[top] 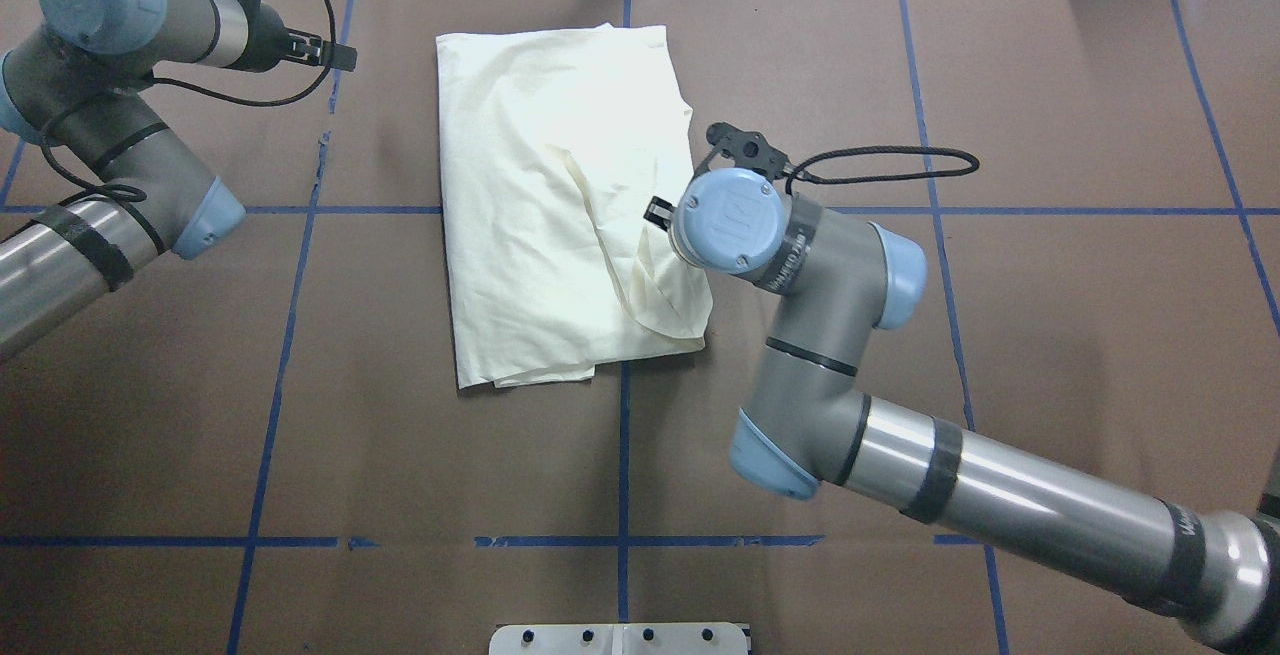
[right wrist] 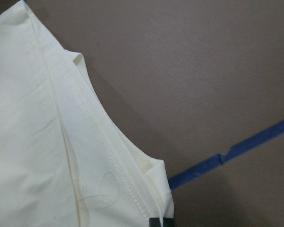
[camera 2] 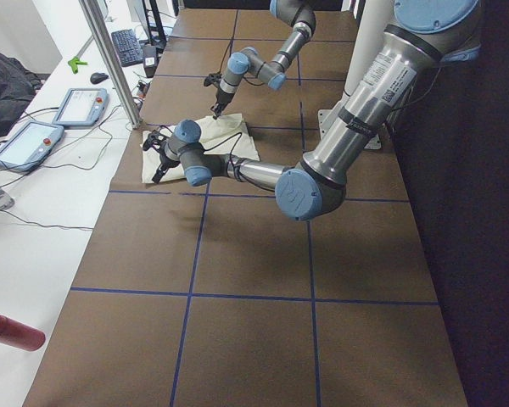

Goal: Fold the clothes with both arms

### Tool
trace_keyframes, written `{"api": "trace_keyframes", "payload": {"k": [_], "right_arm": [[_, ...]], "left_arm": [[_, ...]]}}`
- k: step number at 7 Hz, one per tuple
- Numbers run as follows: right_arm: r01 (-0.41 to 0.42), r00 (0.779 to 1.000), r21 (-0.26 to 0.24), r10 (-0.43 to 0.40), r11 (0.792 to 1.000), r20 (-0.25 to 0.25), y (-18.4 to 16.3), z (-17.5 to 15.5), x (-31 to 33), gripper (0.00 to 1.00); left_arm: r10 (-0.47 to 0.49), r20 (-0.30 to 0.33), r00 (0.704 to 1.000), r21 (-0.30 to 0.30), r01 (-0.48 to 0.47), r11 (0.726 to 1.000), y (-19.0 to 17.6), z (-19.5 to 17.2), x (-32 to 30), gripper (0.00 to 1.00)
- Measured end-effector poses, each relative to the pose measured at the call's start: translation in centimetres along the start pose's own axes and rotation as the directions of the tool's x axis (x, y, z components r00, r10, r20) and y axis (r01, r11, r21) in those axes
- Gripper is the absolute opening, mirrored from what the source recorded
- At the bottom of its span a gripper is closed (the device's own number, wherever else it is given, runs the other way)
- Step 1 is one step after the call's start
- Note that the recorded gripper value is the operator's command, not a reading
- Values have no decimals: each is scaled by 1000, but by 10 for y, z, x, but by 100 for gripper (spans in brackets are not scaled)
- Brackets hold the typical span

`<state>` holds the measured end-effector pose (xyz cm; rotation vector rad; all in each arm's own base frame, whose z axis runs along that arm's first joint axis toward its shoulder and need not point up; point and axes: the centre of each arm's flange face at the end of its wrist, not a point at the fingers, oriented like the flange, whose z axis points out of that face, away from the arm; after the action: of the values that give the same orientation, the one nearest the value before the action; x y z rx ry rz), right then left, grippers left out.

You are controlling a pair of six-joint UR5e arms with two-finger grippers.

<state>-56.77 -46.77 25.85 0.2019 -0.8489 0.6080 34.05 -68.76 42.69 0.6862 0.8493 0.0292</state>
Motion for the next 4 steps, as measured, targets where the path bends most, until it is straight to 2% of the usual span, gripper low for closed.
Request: {"api": "trace_keyframes", "payload": {"k": [1, 2, 3, 4], "right_arm": [[11, 1000, 1, -11, 1000, 3, 11, -8, 31, 96], [25, 1000, 2, -25, 1000, 2, 17, -14, 56, 100], [42, 999, -3, -42, 999, -2, 19, -21, 70, 100], [93, 996, -14, -93, 996, -6, 19, -29, 72, 100]], "left_arm": [[1, -1, 1000, 0, -1, 1000, 0, 0, 1, 100], [2, -3, 1000, 0, -2, 1000, 1, 0, 2, 100], [3, -5, 1000, 0, -3, 1000, 1, 0, 3, 100], [5, -9, 1000, 2, -5, 1000, 2, 0, 5, 100]]}}
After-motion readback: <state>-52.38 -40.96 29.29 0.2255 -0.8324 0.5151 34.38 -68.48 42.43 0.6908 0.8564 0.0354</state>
